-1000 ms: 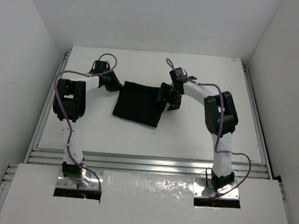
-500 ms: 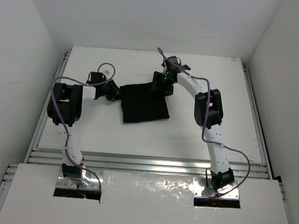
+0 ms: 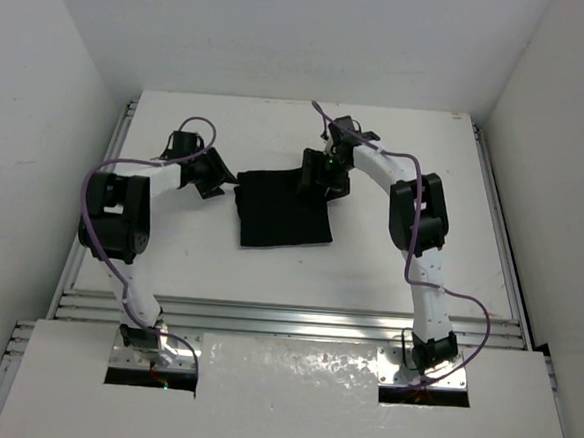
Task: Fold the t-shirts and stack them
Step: Smooth out wrinkles on the folded tshirt
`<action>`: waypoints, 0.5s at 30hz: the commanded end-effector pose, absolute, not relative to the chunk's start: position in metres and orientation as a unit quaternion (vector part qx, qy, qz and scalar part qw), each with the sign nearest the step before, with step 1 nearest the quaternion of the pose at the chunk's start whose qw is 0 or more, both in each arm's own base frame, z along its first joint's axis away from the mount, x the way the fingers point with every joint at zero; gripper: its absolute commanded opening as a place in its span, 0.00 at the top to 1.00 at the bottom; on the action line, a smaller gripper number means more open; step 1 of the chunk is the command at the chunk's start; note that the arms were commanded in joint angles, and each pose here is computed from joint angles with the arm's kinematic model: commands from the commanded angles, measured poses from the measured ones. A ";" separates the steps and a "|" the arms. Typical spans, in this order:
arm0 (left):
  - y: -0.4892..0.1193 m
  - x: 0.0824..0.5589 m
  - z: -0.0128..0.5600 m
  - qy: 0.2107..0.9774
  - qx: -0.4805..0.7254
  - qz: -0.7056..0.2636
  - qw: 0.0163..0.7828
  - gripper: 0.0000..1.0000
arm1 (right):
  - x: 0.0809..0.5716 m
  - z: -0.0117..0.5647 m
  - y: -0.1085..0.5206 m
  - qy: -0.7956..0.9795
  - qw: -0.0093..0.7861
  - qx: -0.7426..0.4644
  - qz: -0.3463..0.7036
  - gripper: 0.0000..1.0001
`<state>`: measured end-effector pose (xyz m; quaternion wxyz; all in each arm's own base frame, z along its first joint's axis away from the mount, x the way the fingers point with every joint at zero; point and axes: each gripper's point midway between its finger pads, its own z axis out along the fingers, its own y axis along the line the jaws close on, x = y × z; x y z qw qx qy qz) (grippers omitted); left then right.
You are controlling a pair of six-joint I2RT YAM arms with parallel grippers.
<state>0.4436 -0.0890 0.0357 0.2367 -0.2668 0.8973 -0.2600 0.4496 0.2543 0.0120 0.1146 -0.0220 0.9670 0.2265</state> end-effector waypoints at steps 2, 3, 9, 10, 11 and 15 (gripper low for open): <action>-0.080 0.451 0.081 0.877 -0.264 -0.261 0.304 0.49 | 0.471 0.060 0.233 0.959 0.169 -0.023 0.225 0.01; -0.083 0.453 0.080 0.875 -0.257 -0.272 0.306 0.56 | 0.469 0.059 0.230 0.962 0.168 -0.025 0.215 0.01; -0.093 0.468 0.063 0.868 -0.243 -0.304 0.309 1.00 | 0.468 0.049 0.234 0.956 0.174 -0.052 0.232 0.27; -0.093 0.468 0.060 0.869 -0.246 -0.302 0.306 1.00 | 0.469 0.047 0.235 0.955 0.172 -0.056 0.234 0.28; -0.093 0.467 0.058 0.869 -0.250 -0.301 0.302 1.00 | 0.470 0.044 0.237 0.955 0.170 -0.058 0.238 0.27; -0.090 0.458 0.047 0.872 -0.266 -0.292 0.289 1.00 | 0.477 0.043 0.244 0.948 0.180 -0.067 0.254 0.20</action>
